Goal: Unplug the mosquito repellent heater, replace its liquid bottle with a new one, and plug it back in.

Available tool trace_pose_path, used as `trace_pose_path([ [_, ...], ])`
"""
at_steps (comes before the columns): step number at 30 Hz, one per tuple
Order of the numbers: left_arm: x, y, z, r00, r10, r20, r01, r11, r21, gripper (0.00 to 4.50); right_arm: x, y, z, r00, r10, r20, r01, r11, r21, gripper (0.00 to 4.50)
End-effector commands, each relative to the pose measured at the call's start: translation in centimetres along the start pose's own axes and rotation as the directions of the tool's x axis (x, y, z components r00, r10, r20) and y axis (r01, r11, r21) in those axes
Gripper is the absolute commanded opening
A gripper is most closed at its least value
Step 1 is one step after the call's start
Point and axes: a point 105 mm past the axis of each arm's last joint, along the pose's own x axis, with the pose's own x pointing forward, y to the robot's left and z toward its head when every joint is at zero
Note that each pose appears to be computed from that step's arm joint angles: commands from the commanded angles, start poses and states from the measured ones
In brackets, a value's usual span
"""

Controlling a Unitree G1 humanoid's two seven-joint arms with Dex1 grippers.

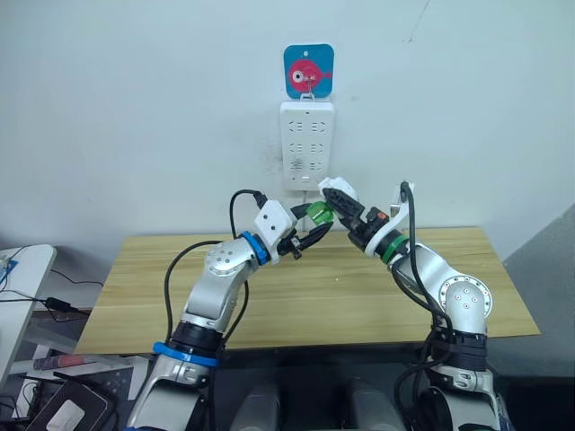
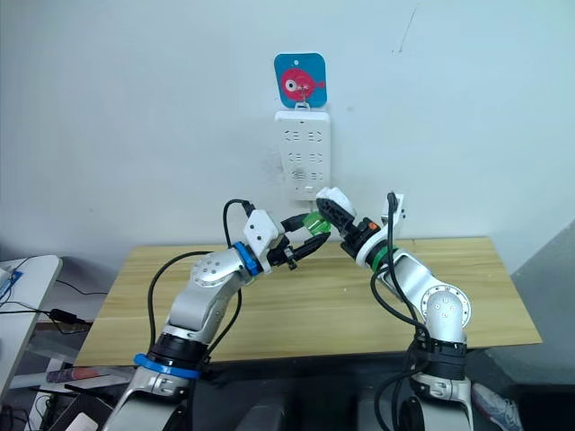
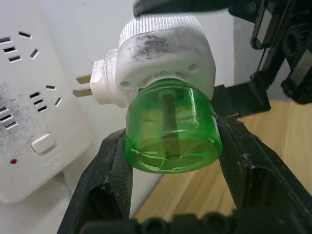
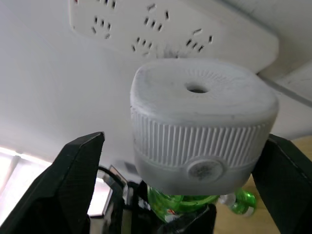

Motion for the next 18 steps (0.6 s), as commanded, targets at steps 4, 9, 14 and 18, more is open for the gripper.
trace_pose_path([
  [4, -2.3, -1.3, -1.7, 0.971, -0.200, -0.128, 0.217, 0.966, 0.142, 2.26, -1.4, 0.2, -2.5, 0.959, 0.122, -0.256, -0.118, 0.993, 0.028, 4.46],
  [9, -3.7, -1.7, -2.9, 0.937, -0.295, -0.189, 0.329, 0.925, 0.191, 2.26, -2.6, -0.1, -2.6, 0.904, 0.179, -0.388, -0.144, 0.983, 0.118, 4.46],
  [14, -3.5, -2.7, -2.9, 0.923, -0.343, -0.174, 0.375, 0.903, 0.209, 2.26, -3.0, -0.4, -2.6, 0.855, 0.175, -0.488, -0.129, 0.984, 0.126, 4.46],
  [18, -3.6, -3.4, -2.9, 0.917, -0.367, -0.154, 0.392, 0.902, 0.181, 2.26, -2.9, -0.3, -2.5, 0.839, 0.185, -0.512, -0.132, 0.982, 0.138, 4.46],
])
